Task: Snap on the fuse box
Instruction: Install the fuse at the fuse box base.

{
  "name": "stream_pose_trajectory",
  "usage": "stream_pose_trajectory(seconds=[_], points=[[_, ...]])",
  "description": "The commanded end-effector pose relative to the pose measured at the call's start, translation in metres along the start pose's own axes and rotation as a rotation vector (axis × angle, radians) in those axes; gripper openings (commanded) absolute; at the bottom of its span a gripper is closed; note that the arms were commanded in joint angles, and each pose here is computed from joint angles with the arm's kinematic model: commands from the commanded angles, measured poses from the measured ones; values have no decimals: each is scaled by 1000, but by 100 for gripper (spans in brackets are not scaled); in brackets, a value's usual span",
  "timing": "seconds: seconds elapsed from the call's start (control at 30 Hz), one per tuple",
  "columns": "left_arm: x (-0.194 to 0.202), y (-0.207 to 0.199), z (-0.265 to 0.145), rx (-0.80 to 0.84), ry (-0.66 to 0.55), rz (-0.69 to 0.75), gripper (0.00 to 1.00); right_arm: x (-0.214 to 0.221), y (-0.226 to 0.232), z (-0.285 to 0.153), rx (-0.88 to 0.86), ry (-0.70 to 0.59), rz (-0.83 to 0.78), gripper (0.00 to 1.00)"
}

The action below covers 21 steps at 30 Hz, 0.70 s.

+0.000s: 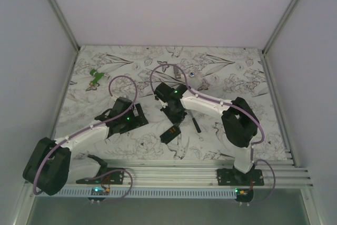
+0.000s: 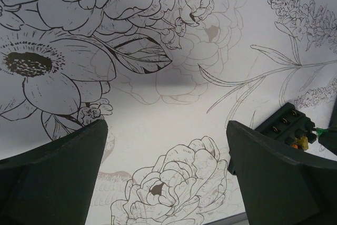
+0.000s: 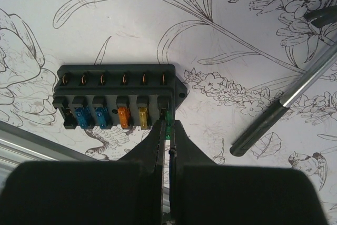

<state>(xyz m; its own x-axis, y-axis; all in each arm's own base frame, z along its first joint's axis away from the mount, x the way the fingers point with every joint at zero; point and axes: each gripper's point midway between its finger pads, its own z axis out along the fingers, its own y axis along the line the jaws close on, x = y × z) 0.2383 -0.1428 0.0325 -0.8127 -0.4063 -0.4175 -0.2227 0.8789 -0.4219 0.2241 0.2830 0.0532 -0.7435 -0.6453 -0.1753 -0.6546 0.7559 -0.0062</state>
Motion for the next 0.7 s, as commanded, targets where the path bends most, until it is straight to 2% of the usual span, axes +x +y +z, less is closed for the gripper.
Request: stream_pose_trajectory(seconds=[0.0,0.67], points=[[-4,0,0,-17,-1,-12,100,-1,5,4,-10,-5,-15,0],[-2,-2,0,-8,9,-17,100,2,6,9,-14,-10,-13,0]])
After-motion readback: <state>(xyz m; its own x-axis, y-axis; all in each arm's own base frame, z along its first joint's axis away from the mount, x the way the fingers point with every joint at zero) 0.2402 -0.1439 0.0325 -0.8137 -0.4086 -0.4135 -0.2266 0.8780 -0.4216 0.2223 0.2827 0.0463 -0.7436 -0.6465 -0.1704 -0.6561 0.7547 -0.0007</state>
